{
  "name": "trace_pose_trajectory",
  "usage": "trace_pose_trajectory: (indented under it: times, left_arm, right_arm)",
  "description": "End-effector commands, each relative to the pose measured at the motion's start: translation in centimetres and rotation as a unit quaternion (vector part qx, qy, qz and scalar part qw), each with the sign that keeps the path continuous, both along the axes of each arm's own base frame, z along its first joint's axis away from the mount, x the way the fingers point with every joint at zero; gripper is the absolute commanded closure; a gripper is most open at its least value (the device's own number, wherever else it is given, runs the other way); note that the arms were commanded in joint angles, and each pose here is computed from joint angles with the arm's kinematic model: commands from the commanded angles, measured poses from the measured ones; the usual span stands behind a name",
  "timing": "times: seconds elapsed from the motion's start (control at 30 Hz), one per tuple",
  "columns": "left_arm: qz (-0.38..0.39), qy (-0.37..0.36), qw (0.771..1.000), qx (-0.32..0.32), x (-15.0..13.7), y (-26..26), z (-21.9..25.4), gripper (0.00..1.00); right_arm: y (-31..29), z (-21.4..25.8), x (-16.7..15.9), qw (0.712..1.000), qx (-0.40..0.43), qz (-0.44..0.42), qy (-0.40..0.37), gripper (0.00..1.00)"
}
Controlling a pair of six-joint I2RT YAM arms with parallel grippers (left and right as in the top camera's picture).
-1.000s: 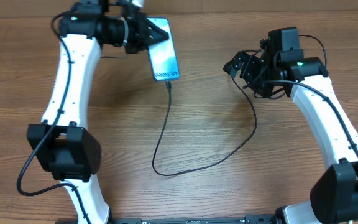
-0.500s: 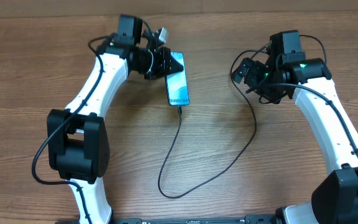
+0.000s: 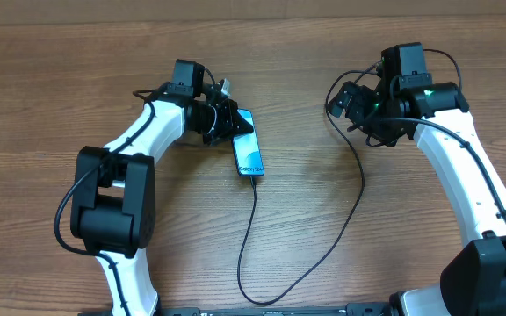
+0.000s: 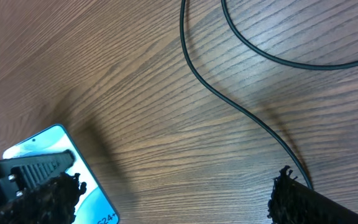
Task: Plug charger to phone and switch on socket
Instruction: 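Lower the phone with the left gripper and lay it flat on the table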
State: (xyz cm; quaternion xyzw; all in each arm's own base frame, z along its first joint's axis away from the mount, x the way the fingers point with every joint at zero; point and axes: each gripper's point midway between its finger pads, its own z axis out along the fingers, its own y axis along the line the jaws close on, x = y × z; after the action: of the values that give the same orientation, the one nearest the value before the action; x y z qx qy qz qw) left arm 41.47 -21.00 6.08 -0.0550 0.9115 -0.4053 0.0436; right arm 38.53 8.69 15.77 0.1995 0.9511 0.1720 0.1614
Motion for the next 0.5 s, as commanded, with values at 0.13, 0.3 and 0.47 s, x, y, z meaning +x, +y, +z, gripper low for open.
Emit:
trace_pose_trajectory:
  times: [0.13,0.3,0.47]
  left_arm:
    - [-0.001,0.035,0.999,-0.001,-0.6,-0.5,-2.5,0.96]
    - [-0.002,0.049,0.999,-0.001,-0.9,-0.5,-3.6,0.96]
    - [-0.001,0.050,0.999,0.005,-0.9,-0.3,-3.9,0.96]
  right_arm:
    - [-0.5,1.4,0.2,1.000,-0.005,-0.004,-0.022,0.00]
    - [-0.5,1.4,0.3,1.000,-0.005,-0.004,-0.022,0.00]
    - [-0.5,1.3,0.3,1.000,-0.006,-0.005,-0.022,0.00]
